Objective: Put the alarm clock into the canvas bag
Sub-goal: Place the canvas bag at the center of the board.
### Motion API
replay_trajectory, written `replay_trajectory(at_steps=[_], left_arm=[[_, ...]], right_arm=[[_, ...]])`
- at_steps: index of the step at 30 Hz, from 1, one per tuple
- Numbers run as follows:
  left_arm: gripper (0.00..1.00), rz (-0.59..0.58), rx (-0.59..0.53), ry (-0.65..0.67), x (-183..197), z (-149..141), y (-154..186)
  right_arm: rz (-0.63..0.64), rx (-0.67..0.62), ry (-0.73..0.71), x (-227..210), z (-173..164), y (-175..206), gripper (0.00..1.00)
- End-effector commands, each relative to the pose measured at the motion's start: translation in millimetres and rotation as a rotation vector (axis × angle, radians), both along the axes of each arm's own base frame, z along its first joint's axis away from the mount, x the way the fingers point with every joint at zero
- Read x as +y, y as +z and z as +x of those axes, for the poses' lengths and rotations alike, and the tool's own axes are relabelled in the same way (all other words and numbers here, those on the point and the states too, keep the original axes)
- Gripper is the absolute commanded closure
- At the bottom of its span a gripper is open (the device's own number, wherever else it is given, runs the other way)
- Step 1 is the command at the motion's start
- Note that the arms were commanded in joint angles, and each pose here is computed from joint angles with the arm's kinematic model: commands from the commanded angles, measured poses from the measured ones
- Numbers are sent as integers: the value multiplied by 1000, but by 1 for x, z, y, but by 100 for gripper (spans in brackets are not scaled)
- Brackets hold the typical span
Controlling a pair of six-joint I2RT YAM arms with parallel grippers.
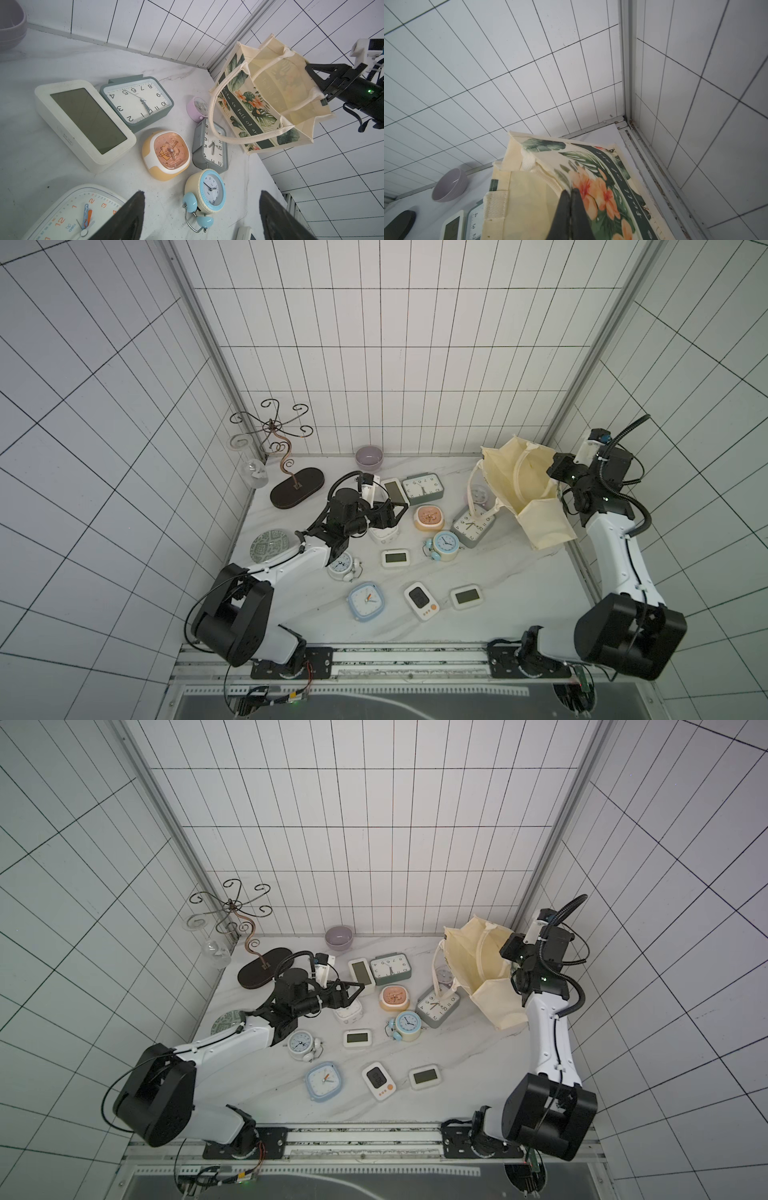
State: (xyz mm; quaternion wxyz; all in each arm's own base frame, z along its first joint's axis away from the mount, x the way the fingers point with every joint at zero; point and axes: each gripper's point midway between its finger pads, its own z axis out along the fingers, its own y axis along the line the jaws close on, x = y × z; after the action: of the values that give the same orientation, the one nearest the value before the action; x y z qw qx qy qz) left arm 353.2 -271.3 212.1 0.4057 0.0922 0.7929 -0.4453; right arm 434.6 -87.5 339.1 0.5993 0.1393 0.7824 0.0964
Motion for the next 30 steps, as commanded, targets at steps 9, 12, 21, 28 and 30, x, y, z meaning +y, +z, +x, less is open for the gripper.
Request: replay_trajectory(at_steps=[9,12,21,28,30], left_arm=[[16,4,-21,3,0,-2,6],[16,4,-18,1,-1,-1,4],[16,10,-13,-2,-3,0,1],[16,20,-7,-1,-3,2,-3],[16,24,-1,-1,-4,3,-6]], right_arm=[[274,-60,81,-16,-11,-23,100],[332,-38,46,-32,-11,-43,100],[257,52,-56,-59,-6,-76,100],[136,114,-166,-81,-13,-79,60],[100,129,-192,-86,-15,-76,53]])
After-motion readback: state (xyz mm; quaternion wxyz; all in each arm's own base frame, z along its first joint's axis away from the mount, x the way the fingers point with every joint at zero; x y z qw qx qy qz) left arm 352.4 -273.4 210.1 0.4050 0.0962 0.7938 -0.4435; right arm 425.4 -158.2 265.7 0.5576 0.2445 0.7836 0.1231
